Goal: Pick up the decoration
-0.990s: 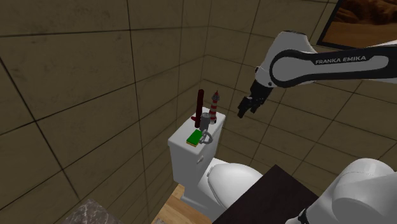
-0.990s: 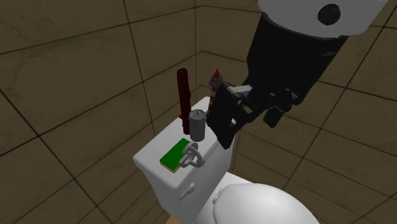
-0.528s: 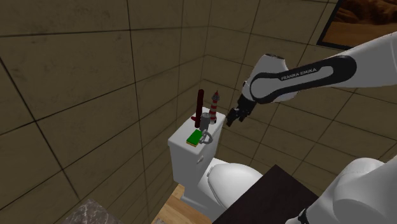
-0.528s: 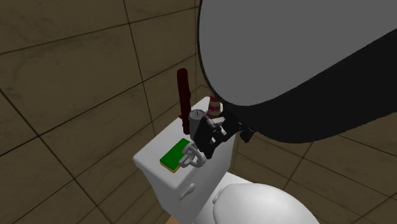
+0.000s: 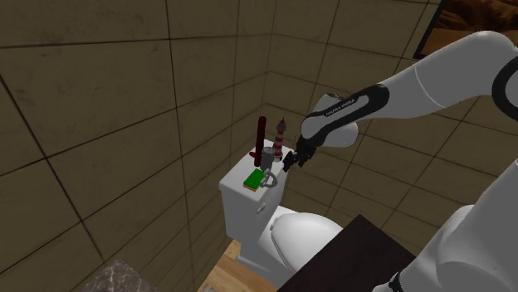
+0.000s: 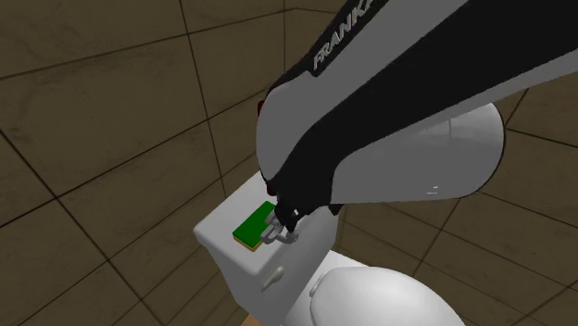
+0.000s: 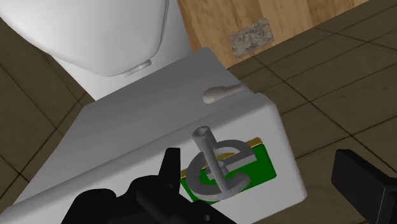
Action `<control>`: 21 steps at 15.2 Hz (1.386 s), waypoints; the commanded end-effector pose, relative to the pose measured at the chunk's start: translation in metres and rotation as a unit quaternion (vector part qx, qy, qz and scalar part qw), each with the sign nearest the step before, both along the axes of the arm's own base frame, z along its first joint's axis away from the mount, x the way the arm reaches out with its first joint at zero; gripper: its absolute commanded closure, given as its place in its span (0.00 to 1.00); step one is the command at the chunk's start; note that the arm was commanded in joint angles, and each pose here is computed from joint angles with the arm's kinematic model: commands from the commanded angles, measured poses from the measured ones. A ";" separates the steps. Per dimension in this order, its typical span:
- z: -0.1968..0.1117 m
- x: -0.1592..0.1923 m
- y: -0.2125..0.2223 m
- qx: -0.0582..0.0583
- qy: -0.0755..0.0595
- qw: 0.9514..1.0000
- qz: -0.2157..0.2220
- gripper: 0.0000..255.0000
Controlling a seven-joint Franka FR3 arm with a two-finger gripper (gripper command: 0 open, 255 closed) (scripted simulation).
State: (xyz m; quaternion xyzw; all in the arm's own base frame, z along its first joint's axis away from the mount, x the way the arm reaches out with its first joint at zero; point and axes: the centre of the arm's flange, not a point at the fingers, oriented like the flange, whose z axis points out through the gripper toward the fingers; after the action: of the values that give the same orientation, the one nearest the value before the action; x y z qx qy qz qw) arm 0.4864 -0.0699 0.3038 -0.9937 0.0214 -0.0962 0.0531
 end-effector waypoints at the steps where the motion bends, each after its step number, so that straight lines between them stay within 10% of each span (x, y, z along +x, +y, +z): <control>1: -0.025 0.012 -0.004 0.004 -0.003 1.000 -0.002 0.00; 19: -0.163 0.072 -0.018 0.022 -0.014 1.000 -0.008 0.00; 20: -0.163 0.073 -0.017 0.022 -0.014 1.000 -0.008 1.00; 21: -0.163 0.073 -0.017 0.022 -0.014 1.000 -0.008 1.00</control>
State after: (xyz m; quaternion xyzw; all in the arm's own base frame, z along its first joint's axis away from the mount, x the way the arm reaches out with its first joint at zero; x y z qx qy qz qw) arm 0.5589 -0.0872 0.1413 -0.9906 0.0308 -0.1105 0.0745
